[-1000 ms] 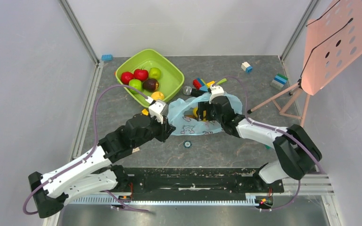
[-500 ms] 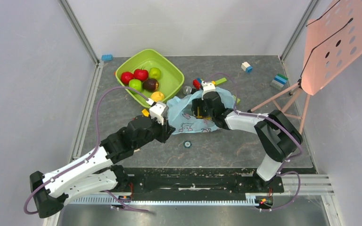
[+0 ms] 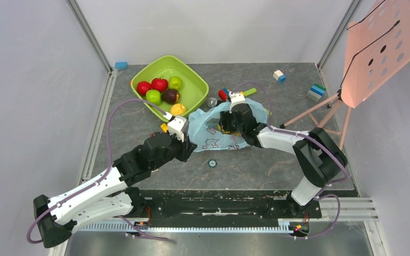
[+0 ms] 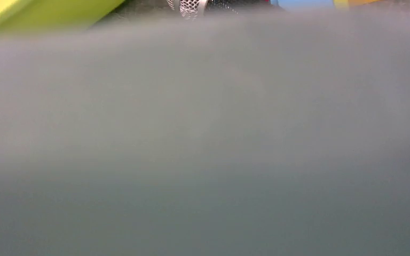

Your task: Take the fake fruits out of the plastic bag

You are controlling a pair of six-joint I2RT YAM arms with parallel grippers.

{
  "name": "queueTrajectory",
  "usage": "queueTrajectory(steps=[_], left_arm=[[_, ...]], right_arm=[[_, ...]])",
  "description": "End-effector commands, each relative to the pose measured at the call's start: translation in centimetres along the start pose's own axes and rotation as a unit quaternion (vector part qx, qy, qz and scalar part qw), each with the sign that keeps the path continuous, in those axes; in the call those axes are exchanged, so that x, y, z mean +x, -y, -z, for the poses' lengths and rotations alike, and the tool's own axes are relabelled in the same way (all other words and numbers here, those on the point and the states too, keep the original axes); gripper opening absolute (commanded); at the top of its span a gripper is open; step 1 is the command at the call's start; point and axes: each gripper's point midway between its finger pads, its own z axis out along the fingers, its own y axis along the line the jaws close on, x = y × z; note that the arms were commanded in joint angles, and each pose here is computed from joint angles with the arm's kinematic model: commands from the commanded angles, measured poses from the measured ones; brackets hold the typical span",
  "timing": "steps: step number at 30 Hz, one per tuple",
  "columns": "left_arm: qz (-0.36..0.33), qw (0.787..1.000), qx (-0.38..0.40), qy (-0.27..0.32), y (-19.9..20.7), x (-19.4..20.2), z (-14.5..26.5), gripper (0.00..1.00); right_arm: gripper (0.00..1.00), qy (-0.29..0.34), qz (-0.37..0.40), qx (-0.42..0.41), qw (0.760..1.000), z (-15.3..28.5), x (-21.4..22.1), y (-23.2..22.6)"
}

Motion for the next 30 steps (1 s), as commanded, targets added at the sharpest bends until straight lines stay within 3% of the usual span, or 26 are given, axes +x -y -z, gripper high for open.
queueTrajectory(steps=[1, 6, 11, 16, 18, 22, 30], left_arm=[[0.039, 0.999, -0.008, 0.027, 0.1, -1.0, -0.2, 0.28], [0.045, 0.999, -0.014, 0.026, 0.0, -1.0, -0.4, 0.28], [0.057, 0.998, -0.026, 0.031, -0.4, -1.1, -0.2, 0.44], [0.06, 0.997, -0.026, 0.051, -0.4, -2.3, 0.5, 0.52], [0.054, 0.996, -0.021, 0.063, -0.4, -3.1, 1.0, 0.63], [0.042, 0.994, -0.002, 0.101, 0.2, -5.5, 2.8, 0.94], [-0.002, 0.976, 0.056, 0.21, 1.7, -11.3, 8.1, 1.0]], right_arm=[[0.48, 0.047, 0.006, -0.005, 0.999, 3.2, -3.3, 0.0], [0.47, 0.071, 0.012, -0.015, 0.997, 6.2, -5.1, -0.1], [0.47, 0.087, 0.011, -0.042, 0.995, 9.2, -6.1, -0.6], [0.47, 0.097, 0.011, -0.083, 0.992, 12.2, -6.9, -1.7], [0.47, 0.101, 0.007, -0.1, 0.99, 13.4, -7.4, -2.2], [0.46, 0.107, -0.01, -0.14, 0.984, 15.3, -8.5, -3.6], [0.45, 0.094, -0.037, -0.226, 0.969, 18.9, -10.9, -7.0]])
